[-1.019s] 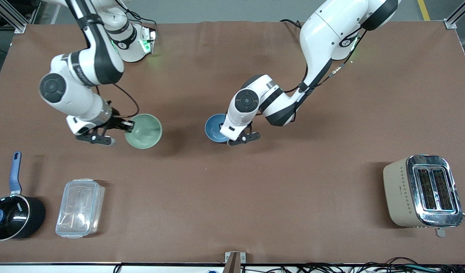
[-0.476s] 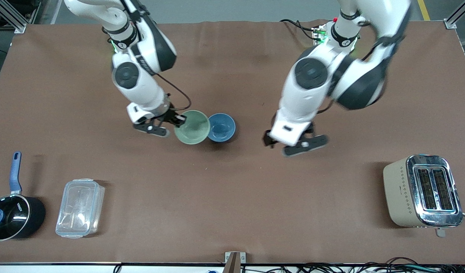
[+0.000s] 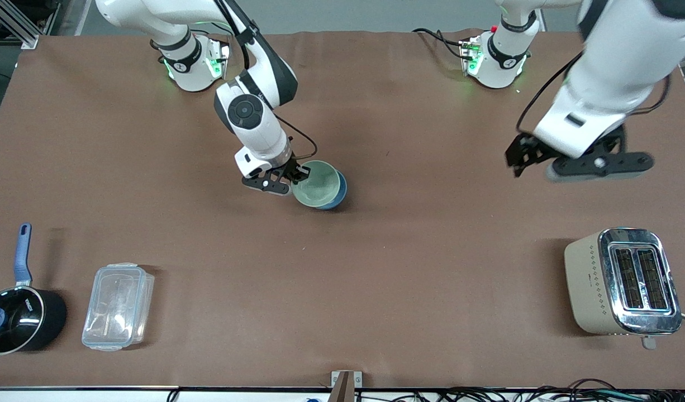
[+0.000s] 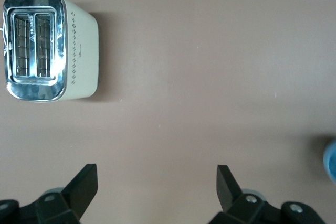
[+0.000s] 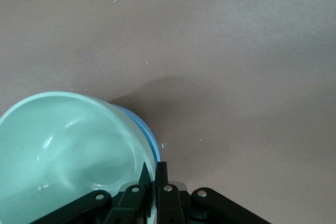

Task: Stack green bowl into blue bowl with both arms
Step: 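Lower the green bowl into the blue bowl while the left gripper releases, then open the right gripper and lift it away from the stacked bowls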

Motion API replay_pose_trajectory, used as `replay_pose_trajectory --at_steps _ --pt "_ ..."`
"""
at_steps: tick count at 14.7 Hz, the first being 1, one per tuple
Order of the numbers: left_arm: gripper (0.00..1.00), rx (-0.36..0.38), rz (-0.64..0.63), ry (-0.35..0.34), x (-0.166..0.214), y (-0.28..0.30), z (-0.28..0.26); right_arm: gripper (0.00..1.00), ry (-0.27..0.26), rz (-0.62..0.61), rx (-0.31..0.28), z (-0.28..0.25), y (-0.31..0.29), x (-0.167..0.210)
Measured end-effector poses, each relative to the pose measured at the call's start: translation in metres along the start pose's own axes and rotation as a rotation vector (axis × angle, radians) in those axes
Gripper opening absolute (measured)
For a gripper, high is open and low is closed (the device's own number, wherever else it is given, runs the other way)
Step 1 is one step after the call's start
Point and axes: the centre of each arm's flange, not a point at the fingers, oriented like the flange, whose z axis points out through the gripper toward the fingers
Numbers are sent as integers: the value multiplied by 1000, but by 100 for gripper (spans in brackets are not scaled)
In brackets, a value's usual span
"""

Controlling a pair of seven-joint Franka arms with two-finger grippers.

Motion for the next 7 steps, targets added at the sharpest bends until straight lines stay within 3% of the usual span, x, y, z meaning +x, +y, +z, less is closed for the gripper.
replay_pose_trajectory --at_steps 7 --pt "100 -31 18 -68 -24 -69 -13 5 8 1 -2 22 -4 -5"
